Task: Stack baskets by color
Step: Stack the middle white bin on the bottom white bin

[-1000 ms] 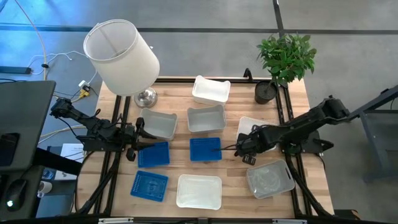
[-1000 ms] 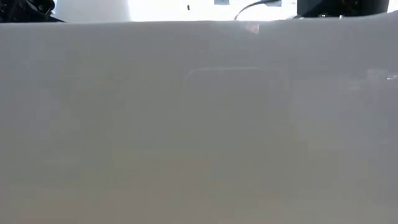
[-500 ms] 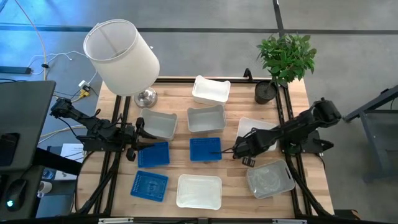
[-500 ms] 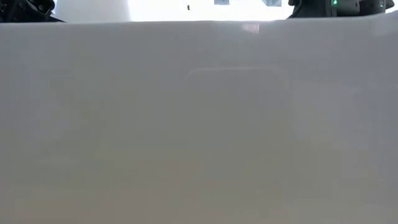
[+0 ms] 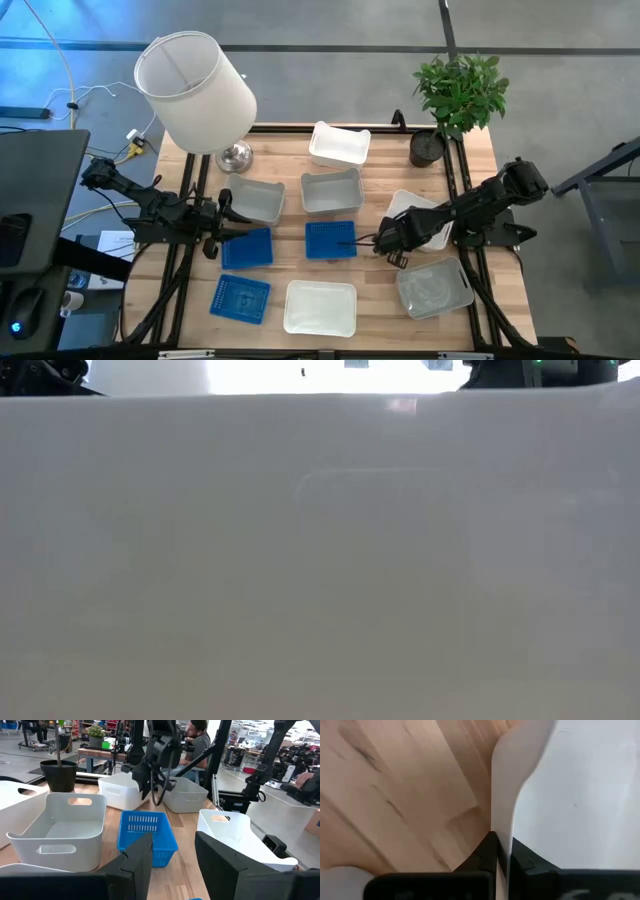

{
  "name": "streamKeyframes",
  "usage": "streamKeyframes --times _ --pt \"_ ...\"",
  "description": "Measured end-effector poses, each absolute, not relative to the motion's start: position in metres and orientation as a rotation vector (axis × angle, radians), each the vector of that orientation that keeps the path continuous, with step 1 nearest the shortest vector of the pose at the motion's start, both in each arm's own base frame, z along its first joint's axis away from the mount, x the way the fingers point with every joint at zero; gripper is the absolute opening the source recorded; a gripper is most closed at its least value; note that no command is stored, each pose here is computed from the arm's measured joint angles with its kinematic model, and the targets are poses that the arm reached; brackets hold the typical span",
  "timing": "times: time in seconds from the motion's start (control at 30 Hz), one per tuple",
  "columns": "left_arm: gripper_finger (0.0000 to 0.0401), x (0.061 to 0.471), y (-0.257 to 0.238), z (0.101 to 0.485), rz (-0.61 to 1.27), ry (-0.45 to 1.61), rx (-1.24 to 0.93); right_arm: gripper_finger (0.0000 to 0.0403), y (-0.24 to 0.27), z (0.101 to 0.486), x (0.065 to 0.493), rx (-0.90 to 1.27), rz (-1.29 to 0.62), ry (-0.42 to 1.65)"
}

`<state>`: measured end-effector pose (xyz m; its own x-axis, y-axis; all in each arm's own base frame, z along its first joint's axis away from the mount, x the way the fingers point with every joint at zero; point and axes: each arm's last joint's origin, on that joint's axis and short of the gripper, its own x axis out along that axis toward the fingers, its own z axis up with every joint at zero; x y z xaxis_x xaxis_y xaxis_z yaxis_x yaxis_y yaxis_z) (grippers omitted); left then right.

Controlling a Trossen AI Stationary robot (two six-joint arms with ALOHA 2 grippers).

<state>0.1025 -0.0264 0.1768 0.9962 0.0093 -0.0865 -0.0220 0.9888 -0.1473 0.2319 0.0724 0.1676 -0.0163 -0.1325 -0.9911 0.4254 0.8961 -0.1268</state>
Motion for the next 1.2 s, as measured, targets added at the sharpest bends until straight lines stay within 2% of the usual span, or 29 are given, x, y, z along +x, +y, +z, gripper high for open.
streamKeyframes --times 0.37,0.83,1.03,1.2 --pt "0.0136 0.103 -0.026 0.177 0.039 0.085 -0.147 0.0 0.091 0.238 0.257 0.206 -0.503 1.345" --pt "0.0136 0.102 -0.024 0.175 0.093 0.093 -0.139 0.0 0.131 0.324 0.284 0.226 -0.39 0.961" --pt "0.0136 0.102 -0.024 0.171 0.097 0.134 -0.132 0.0 0.15 0.343 0.312 0.162 -0.328 0.915" --pt "0.0136 0.101 -0.024 0.167 0.103 0.176 -0.132 0.0 0.165 0.351 0.337 0.145 -0.288 0.966"
